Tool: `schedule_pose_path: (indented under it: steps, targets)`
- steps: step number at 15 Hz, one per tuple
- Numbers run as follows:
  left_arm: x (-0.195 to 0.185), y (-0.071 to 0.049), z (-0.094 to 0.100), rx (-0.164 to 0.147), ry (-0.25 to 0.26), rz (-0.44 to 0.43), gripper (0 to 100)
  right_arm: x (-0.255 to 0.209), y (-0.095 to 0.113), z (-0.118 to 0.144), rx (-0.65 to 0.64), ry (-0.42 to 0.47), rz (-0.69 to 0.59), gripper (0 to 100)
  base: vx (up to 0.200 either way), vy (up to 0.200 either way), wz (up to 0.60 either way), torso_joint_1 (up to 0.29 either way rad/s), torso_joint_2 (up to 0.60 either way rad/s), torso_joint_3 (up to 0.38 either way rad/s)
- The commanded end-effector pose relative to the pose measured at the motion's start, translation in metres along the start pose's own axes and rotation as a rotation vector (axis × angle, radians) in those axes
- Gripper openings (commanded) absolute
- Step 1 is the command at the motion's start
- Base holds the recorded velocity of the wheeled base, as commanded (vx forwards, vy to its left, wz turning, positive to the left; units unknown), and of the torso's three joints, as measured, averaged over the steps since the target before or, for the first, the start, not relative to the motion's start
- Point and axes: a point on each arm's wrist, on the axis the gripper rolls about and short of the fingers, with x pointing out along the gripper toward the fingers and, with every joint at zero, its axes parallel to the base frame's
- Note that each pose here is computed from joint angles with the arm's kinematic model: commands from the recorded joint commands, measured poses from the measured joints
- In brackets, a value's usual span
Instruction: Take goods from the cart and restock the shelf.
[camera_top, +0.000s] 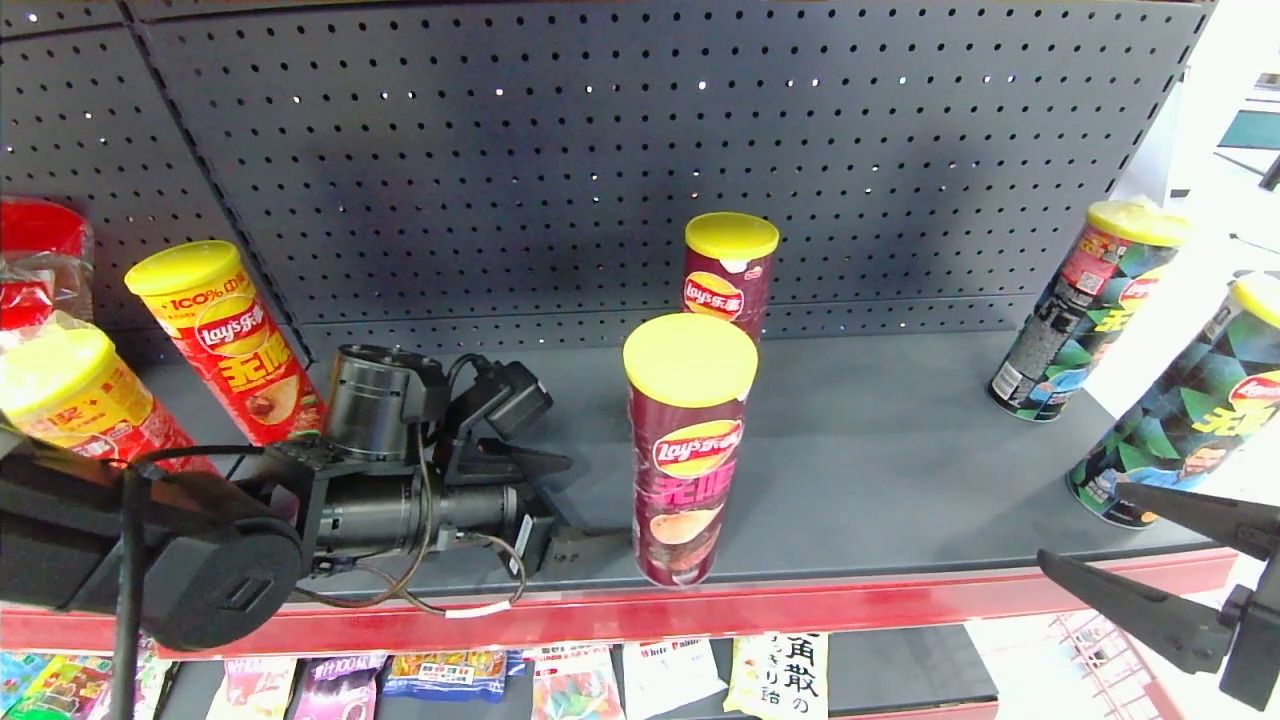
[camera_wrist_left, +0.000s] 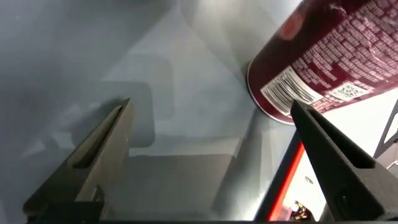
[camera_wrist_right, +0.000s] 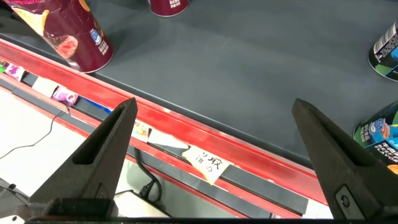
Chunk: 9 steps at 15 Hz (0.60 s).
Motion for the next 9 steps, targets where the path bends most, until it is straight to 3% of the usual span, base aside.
schedule_pose_path:
  steps: [1,9]
  targets:
    - [0.0037,0.0019,0.0007,0.000,0.001,0.000,100,0.0004,0.0000,-0.0003,0.001,0.002,0.001,100,0.000,0.000,0.00,0.000,0.00,0.000]
    - [0.0130,0.0057,0.0056,0.007,-0.008,0.000,100,0.0005,0.0001,-0.0020,0.002,0.008,0.001,100,0.000,0.000,0.00,0.000,0.00,0.000]
